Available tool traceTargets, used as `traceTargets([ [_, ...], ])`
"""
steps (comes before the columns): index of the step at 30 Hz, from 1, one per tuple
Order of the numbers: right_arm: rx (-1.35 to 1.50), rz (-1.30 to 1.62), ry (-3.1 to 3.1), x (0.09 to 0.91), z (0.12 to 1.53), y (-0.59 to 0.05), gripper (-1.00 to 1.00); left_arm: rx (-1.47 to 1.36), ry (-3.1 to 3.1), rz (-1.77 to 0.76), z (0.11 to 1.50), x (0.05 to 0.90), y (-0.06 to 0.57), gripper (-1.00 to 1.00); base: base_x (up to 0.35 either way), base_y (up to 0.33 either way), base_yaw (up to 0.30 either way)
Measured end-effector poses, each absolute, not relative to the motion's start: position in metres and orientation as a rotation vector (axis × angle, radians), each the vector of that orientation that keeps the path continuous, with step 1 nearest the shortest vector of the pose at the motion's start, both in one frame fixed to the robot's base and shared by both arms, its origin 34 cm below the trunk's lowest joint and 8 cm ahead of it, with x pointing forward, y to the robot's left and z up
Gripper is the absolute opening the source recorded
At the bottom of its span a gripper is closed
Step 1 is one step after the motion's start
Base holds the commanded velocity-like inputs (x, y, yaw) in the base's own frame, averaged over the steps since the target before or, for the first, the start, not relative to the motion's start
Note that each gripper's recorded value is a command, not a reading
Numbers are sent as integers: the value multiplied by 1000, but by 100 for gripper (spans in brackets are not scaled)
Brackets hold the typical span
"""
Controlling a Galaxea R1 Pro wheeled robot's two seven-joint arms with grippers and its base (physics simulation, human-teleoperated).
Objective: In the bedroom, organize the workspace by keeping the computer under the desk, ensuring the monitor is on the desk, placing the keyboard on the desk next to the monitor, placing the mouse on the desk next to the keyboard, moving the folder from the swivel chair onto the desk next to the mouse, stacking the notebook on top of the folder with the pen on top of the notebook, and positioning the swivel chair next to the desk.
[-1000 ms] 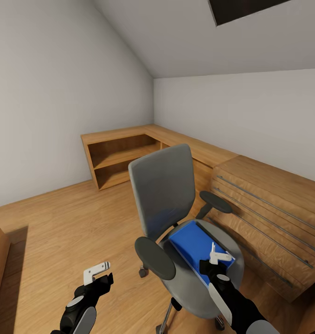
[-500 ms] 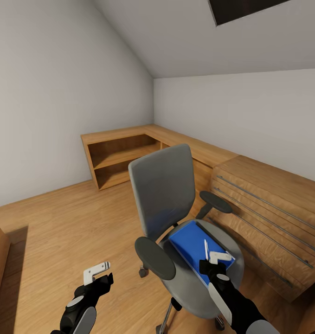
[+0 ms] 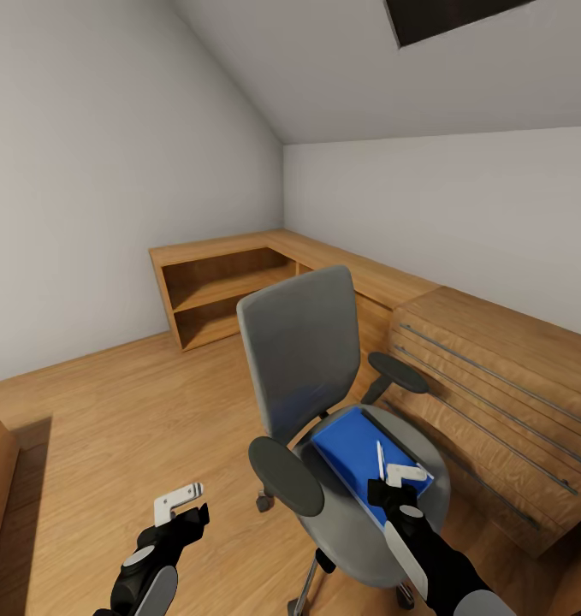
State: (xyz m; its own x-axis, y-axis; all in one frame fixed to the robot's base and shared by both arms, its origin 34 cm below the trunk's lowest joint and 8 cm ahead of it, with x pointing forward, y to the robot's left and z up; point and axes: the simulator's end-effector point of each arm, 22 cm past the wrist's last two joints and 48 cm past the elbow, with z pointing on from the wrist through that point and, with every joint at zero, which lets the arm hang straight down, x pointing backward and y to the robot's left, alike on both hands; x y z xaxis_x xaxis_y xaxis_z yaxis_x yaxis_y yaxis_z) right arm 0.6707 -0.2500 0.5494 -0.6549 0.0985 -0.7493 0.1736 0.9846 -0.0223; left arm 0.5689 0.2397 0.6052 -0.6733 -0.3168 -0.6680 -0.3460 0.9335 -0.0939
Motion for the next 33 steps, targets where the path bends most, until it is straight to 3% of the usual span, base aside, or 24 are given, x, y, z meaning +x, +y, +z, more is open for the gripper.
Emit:
traceTargets([
  [17,193,-107,2250,685,591,-250,-100,-465,2353,60,633,572,241,100,-11,0,0],
  [33,200,-57,2167,681,690,-230,-100,-465,2253,-1,705,596,234,100,-307,0,0],
])
